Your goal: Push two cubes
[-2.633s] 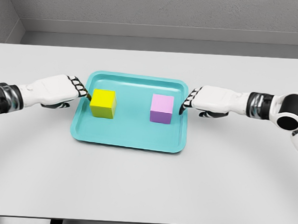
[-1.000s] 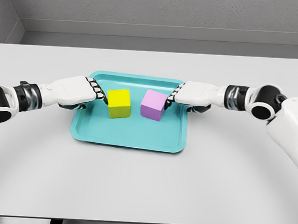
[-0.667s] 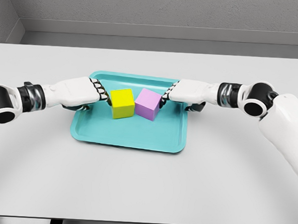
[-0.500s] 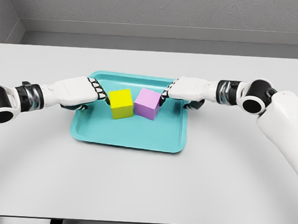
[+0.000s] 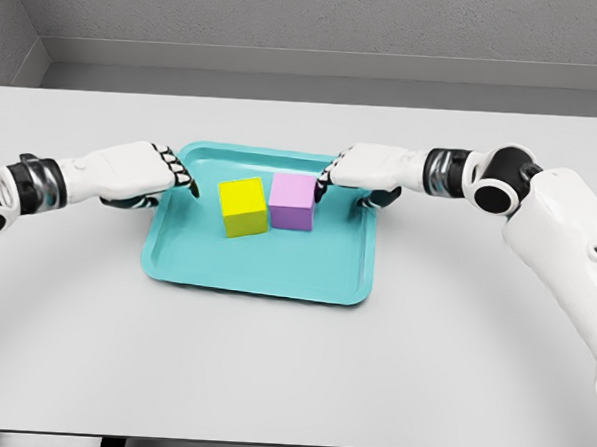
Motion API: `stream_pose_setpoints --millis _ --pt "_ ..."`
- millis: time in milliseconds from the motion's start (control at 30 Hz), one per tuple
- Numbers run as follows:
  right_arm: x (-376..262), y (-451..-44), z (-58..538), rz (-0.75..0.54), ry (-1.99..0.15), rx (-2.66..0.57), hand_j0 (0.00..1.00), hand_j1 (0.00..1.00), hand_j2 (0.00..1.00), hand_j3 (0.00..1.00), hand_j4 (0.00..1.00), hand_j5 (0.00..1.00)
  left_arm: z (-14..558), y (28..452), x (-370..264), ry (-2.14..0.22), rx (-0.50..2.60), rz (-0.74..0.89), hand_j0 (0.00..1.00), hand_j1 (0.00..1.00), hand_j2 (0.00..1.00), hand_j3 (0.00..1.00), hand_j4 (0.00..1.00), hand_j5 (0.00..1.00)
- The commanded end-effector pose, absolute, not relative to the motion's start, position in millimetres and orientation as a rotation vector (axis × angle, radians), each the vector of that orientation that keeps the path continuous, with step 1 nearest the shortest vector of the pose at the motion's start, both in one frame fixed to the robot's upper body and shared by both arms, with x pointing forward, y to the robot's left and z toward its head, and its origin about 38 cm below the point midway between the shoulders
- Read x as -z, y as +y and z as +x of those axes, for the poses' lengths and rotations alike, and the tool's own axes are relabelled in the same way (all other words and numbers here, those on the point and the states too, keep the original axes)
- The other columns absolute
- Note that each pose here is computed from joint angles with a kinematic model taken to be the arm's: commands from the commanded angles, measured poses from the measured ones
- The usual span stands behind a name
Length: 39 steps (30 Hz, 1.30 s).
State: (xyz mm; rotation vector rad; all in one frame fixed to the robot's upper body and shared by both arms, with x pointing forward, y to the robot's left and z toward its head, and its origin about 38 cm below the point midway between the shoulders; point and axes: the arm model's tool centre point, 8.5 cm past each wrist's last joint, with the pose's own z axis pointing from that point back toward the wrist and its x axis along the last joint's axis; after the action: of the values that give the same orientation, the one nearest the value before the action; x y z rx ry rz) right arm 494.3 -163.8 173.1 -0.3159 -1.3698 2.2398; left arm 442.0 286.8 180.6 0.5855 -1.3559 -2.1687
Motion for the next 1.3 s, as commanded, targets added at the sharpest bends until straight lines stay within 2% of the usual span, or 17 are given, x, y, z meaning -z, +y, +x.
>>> stream_pose_setpoints --millis 0,367,1267 --pt "-173.9 -161.5 494.0 -0.315 -1.377 -2.239 0.66 0.66 0.66 0.66 0.66 0.66 443.0 289.9 -183.3 -1.359 2.156 0.593 0.7 0.7 0.7 0.7 0.7 0.7" --pt "-181.2 -147.4 495.9 -0.311 -1.408 -2.246 0.65 0.65 0.65 0.65 0.65 0.65 443.7 304.3 -186.6 -1.33 2.144 0.618 0.7 0.7 0.7 0.7 0.7 0.7" --pt "-175.4 -139.6 497.9 -0.295 -1.383 -2.269 0.64 0.64 0.64 0.64 0.64 0.64 444.5 305.1 -189.8 -1.334 2.143 0.625 0.71 0.71 0.71 0.71 0.71 0.71"
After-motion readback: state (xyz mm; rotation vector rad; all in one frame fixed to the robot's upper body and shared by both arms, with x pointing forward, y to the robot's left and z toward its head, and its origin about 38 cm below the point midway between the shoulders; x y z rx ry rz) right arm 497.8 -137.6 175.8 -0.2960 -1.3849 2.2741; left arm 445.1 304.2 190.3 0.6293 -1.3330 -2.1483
